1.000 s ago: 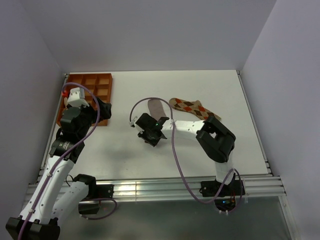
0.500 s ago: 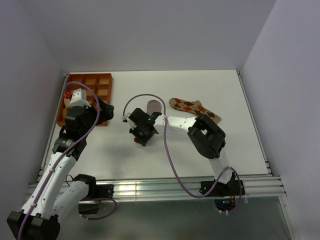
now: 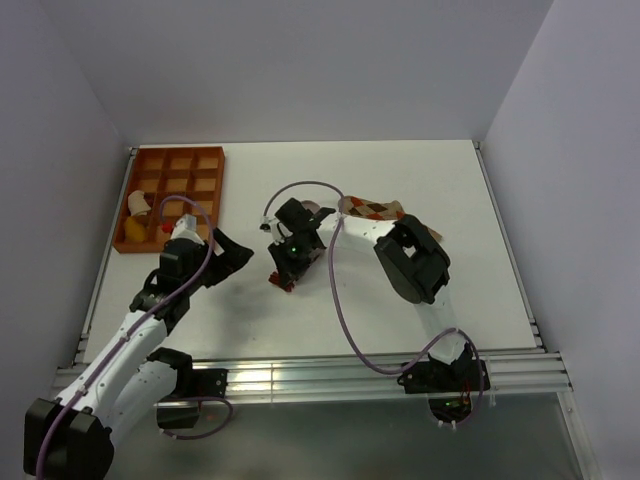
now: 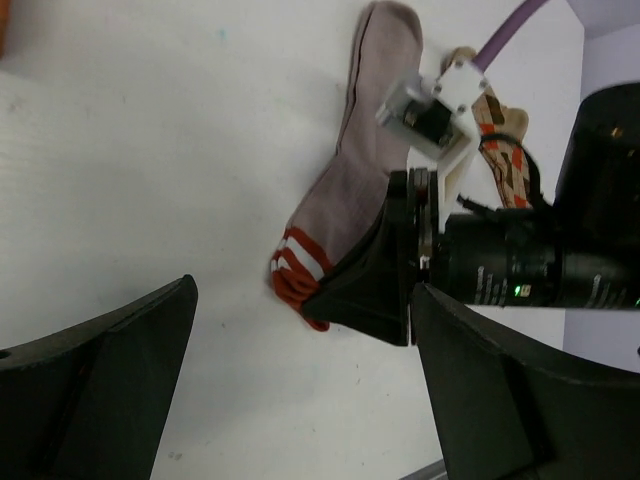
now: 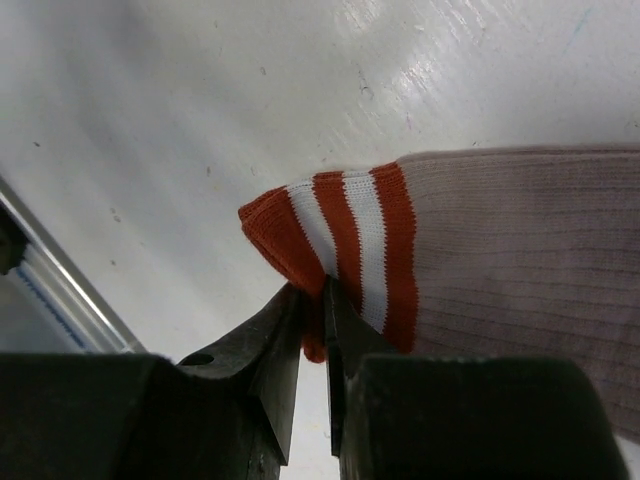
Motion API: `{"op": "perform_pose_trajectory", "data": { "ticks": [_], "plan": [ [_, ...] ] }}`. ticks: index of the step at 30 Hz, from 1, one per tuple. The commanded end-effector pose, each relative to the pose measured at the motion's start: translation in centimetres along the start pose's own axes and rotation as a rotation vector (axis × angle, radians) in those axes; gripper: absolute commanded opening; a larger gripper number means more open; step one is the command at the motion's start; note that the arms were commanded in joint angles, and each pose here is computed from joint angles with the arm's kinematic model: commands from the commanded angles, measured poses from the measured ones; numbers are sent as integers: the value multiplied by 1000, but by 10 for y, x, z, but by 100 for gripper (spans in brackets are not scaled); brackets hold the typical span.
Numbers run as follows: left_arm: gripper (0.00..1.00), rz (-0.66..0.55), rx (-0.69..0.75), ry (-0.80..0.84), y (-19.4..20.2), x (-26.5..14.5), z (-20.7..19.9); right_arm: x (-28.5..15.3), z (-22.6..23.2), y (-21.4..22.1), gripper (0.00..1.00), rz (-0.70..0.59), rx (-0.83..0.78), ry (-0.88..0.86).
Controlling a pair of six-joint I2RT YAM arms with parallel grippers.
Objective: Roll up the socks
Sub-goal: Roll the sock at the center of the board.
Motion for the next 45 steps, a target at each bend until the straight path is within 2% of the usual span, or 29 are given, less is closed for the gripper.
{"op": "perform_pose_trajectory", "data": {
  "ticks": [1, 4, 11, 22, 38, 45],
  "plan": [
    [94, 36, -62, 90, 14, 4, -11, 4, 1, 0, 21, 27, 66, -85],
    [90, 65, -93, 79, 28, 10, -2, 2, -1, -2, 21, 26, 103, -135],
    [89, 106, -105, 69, 44, 25, 5, 1, -14, -2, 22, 18, 220, -205],
    [84, 169, -110, 25, 65, 47, 13, 8, -22, -1, 23, 30, 307, -267],
    [57, 170, -138, -31, 78, 72, 24, 13, -24, 1, 23, 32, 338, -289],
    [55, 157, -152, -23, 78, 80, 24, 14, -25, 2, 23, 37, 341, -289]
  ]
}}
Point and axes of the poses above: each gripper's point midway between its finger pads, its own x axis out along the fingers, its own z axis along the line the jaws close on, y = z × x, the point moved 3 cm from there along -x, back along the fingers, and after that the axes turned 11 degrees about -x, right-handed, at the moved point
